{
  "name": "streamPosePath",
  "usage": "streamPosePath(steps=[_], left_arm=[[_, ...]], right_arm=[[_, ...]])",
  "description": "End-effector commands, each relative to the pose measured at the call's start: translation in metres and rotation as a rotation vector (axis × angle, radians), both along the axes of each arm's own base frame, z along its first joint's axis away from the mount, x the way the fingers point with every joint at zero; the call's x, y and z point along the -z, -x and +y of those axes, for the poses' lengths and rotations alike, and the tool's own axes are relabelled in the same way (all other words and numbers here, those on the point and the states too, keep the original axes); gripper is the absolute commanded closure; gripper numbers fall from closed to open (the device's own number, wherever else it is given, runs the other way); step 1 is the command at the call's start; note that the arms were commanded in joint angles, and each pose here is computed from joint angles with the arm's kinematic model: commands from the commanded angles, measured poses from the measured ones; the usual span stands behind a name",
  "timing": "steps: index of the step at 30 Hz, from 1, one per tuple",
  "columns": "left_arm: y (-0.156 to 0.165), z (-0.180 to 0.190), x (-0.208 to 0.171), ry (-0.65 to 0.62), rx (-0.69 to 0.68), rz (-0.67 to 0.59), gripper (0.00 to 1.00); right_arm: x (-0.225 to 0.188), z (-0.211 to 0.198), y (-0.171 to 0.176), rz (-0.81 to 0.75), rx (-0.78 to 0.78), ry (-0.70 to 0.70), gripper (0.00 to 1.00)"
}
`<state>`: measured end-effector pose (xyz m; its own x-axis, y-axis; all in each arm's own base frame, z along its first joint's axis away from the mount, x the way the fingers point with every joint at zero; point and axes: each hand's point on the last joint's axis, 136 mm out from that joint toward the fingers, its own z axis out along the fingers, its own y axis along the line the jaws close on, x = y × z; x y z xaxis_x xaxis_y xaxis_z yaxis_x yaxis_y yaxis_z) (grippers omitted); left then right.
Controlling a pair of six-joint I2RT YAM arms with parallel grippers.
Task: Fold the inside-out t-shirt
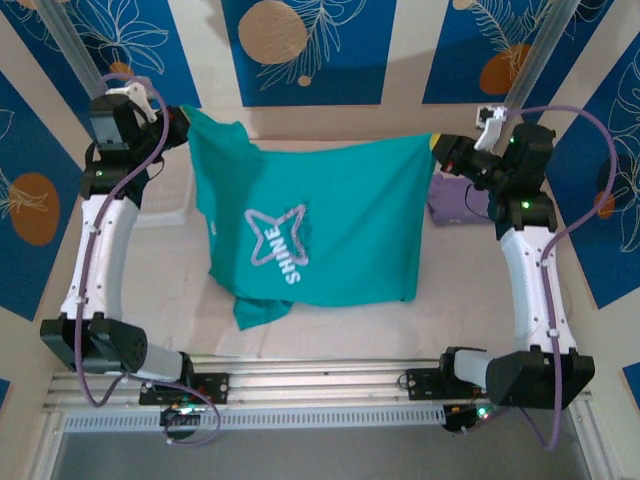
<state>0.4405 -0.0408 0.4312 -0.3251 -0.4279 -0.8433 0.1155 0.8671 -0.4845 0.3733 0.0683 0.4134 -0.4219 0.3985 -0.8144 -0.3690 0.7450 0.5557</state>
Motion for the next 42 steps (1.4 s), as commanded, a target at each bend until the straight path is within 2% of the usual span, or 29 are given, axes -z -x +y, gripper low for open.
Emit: streamPosePath(steps=[1, 6, 15, 18, 21, 25, 29, 32, 37, 40, 42], left_arm=[[0.049, -0.008, -0.13, -0.023, 0.04, -0.374, 1.0], [0.104, -0.007, -0.18, -0.055, 0.032, -0.517, 1.0], [0.237, -0.01, -0.244, -0.079, 0.035, -0.777, 1.0], [0.268, -0.009, -0.257, -0.099, 0.021, -0.842, 1.0], [0.276, -0.006, -0.264, -0.119, -0.002, -0.87, 1.0], [0.24, -0.007, -0.258, -0.125, 0.006, -0.821, 1.0], [0.179, -0.01, -0.236, -0.111, 0.033, -0.722, 1.0], [0.124, -0.011, -0.205, -0.096, 0.05, -0.634, 1.0], [0.025, -0.019, -0.118, -0.069, 0.078, -0.461, 1.0], [-0.042, -0.025, -0.04, -0.074, 0.079, -0.34, 1.0], [-0.094, -0.032, 0.027, -0.073, 0.082, -0.242, 1.0]], right_arm=[[-0.071, -0.002, 0.023, -0.221, 0.032, 0.083, 1.0], [-0.102, 0.001, 0.06, -0.309, 0.029, 0.136, 1.0], [-0.16, 0.007, 0.174, -0.532, 0.083, 0.204, 1.0], [-0.177, 0.008, 0.206, -0.602, 0.098, 0.221, 1.0], [-0.187, 0.008, 0.222, -0.644, 0.113, 0.235, 1.0], [-0.187, 0.005, 0.212, -0.637, 0.127, 0.252, 1.0], [-0.172, 0.002, 0.176, -0.581, 0.122, 0.253, 1.0], [-0.15, -0.001, 0.138, -0.515, 0.111, 0.248, 1.0], [-0.09, 0.001, 0.056, -0.383, 0.081, 0.239, 1.0], [-0.029, 0.011, -0.014, -0.273, 0.065, 0.258, 1.0], [0.026, 0.018, -0.073, -0.184, 0.068, 0.294, 1.0]])
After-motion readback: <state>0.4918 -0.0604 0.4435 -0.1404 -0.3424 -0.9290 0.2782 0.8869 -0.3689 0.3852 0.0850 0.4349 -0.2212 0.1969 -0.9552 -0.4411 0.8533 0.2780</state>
